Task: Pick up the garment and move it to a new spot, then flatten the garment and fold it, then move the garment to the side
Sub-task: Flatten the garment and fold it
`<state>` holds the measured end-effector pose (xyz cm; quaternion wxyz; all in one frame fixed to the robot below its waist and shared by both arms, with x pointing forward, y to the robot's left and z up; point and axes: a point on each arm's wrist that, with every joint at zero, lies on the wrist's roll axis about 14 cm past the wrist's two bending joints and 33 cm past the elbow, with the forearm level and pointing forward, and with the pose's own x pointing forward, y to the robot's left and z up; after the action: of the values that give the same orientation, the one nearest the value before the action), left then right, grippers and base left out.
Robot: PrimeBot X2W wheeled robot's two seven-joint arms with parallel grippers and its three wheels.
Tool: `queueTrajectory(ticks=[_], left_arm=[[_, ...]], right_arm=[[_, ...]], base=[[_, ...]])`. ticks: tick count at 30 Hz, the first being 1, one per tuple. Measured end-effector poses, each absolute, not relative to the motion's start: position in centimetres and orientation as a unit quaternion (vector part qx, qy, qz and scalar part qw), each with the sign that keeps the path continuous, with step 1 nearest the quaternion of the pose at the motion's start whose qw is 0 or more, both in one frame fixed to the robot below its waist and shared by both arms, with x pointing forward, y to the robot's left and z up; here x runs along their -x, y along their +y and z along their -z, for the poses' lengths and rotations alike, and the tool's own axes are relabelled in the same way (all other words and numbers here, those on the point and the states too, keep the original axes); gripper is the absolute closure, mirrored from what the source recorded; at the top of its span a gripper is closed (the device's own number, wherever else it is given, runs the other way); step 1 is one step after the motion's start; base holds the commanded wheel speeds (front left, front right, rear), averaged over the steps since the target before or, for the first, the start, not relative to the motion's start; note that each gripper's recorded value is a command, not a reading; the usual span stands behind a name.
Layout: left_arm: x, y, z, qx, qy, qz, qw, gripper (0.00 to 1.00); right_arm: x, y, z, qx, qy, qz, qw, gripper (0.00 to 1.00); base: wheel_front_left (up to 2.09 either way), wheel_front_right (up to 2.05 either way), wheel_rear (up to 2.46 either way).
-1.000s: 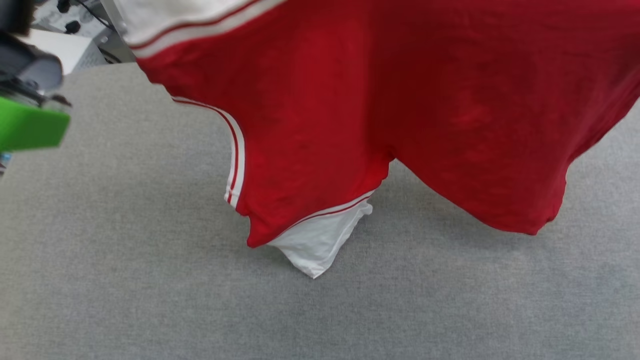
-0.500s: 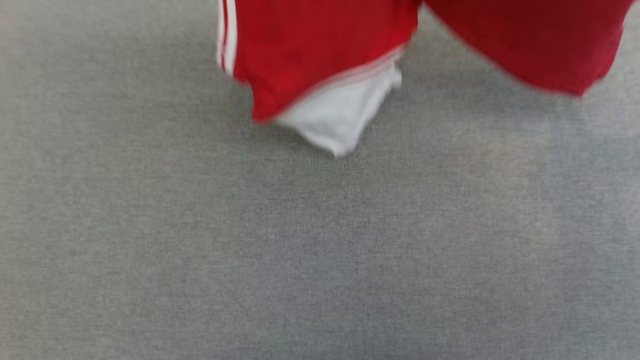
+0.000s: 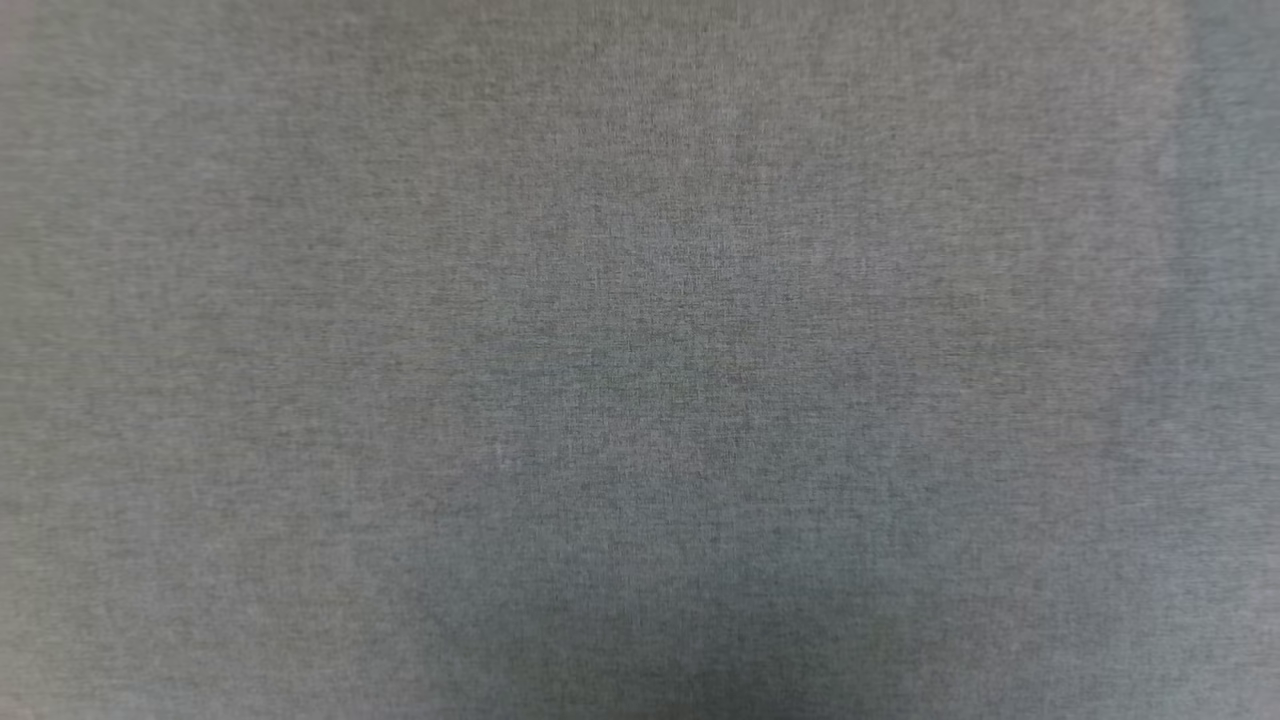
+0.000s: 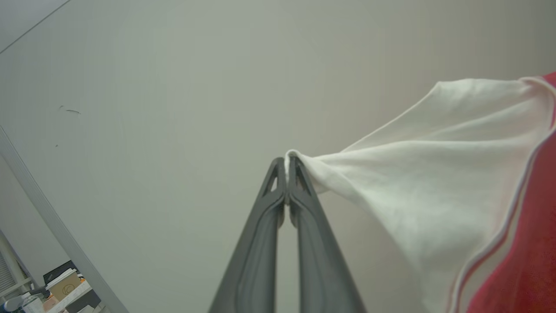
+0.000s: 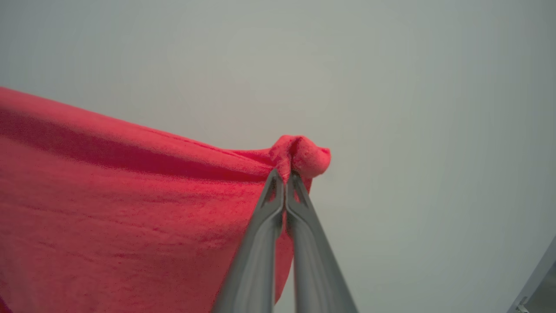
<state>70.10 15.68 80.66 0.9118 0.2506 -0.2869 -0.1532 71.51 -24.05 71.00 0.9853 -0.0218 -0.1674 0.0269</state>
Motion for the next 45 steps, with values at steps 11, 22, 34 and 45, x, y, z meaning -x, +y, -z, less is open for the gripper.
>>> queueTrajectory(ticks=[11, 22, 34, 45], left_arm=[[-75.0, 16.7, -69.2, -0.183, -0.229, 0.164, 0.942, 1.00], [-69.2, 12.5, -59.2, -0.095, -0.149, 0.239, 0.955, 1.00], [-57.3, 12.5, -50.3, -0.034, -0.024, 0.250, 0.967, 1.00], [-46.8, 14.4, -46.6, -0.024, 0.058, 0.240, 0.969, 1.00]], right_arm=[[-75.0, -21.0, -61.4, -0.020, -0.139, -0.048, 0.989, 1.00], [-71.6, -17.9, -54.2, -0.041, -0.078, -0.092, 0.992, 1.00], [-61.8, -17.5, -46.3, -0.095, 0.053, -0.104, 0.989, 1.00], [-53.0, -19.4, -43.6, -0.161, 0.138, -0.066, 0.975, 1.00]], base=[[0.00, 0.00, 0.00], [0.00, 0.00, 0.00], [0.00, 0.00, 0.00], [0.00, 0.00, 0.00]])
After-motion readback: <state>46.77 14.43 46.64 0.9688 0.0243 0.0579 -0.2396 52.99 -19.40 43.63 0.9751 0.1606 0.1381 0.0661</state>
